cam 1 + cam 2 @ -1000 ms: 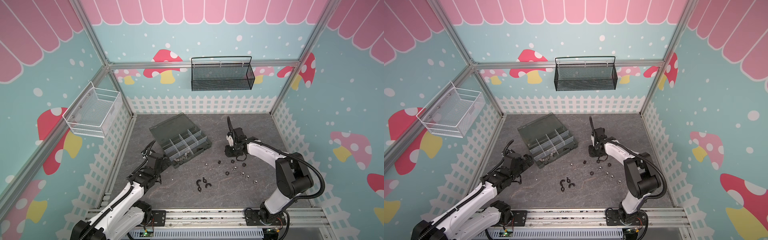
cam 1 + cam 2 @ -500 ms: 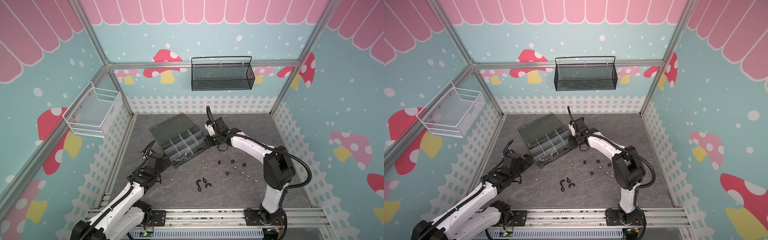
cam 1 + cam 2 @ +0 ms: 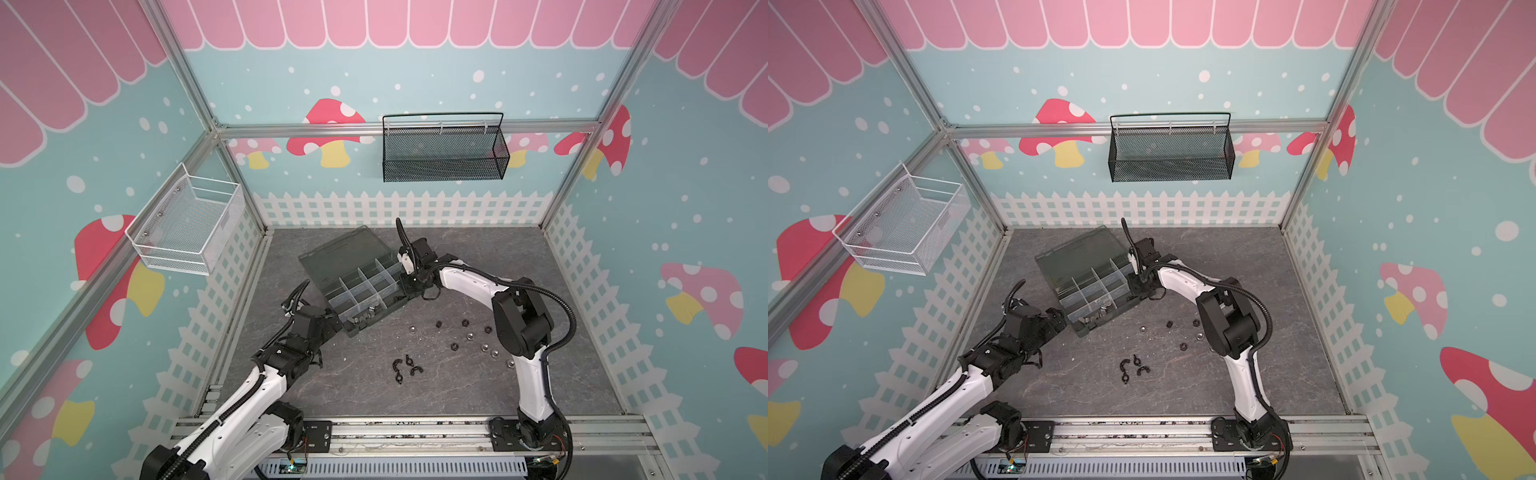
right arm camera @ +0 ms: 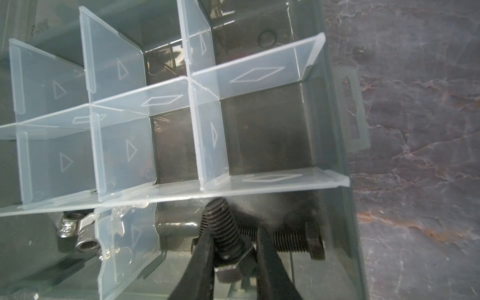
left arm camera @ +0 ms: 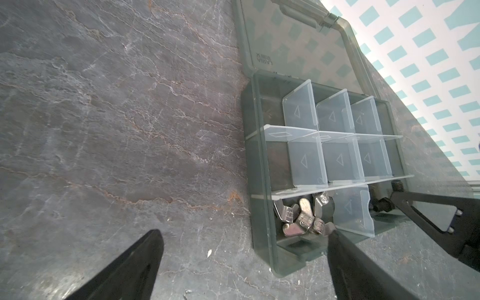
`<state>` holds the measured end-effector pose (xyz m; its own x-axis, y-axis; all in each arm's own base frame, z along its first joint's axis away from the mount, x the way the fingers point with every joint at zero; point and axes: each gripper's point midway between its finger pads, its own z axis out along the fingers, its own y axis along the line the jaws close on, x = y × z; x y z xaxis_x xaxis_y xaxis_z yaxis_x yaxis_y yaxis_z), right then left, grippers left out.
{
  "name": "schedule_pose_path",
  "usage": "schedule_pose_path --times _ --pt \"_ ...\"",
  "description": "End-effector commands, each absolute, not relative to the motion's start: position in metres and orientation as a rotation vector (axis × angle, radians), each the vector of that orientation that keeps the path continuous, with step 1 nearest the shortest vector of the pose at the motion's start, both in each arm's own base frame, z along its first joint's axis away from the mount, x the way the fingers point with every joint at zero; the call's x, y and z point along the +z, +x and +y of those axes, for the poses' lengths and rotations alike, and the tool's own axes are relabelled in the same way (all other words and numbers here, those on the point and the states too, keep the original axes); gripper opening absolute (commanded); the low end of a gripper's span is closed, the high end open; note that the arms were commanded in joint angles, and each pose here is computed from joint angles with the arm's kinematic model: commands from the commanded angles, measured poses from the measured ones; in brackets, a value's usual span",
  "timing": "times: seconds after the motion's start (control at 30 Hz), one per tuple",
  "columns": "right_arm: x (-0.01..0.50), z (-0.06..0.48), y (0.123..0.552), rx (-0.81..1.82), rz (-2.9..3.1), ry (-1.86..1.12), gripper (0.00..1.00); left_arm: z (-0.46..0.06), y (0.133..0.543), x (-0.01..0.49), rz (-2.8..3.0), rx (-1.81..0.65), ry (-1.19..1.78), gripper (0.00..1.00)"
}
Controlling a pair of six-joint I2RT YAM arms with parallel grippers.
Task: Sort the screws and nuts into containers
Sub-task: Place the screw into the container.
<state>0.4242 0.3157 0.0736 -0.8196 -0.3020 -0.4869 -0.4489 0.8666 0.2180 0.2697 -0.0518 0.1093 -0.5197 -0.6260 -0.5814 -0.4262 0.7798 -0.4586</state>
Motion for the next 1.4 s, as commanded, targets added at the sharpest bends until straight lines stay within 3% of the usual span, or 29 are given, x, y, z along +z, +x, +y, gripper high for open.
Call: schedule_pose_path --times 0.0,0.27,0.87,1.07,1.37 --pt "0.073 0.320 0.426 0.429 2.586 -0.585 0.24 -0.046 0.266 0.108 2.187 -0.319 -0.812 0.99" --pt "0.081 0.316 0.428 0.406 2.569 -0.578 0.36 -0.042 0.263 0.108 2.185 -0.309 -0.821 0.99" --pt "0.125 0.291 0.413 0.370 2.480 -0.482 0.43 -0.042 0.257 0.123 2.251 -0.239 -0.654 0.99" --pt "0.134 0.265 0.399 0.297 2.475 -0.393 0.47 -0.057 0.257 0.124 2.279 -0.244 -0.579 0.99" --pt "0.135 0.209 0.366 0.149 2.467 -0.217 0.61 -0.109 0.255 0.128 2.323 -0.254 -0.357 0.99"
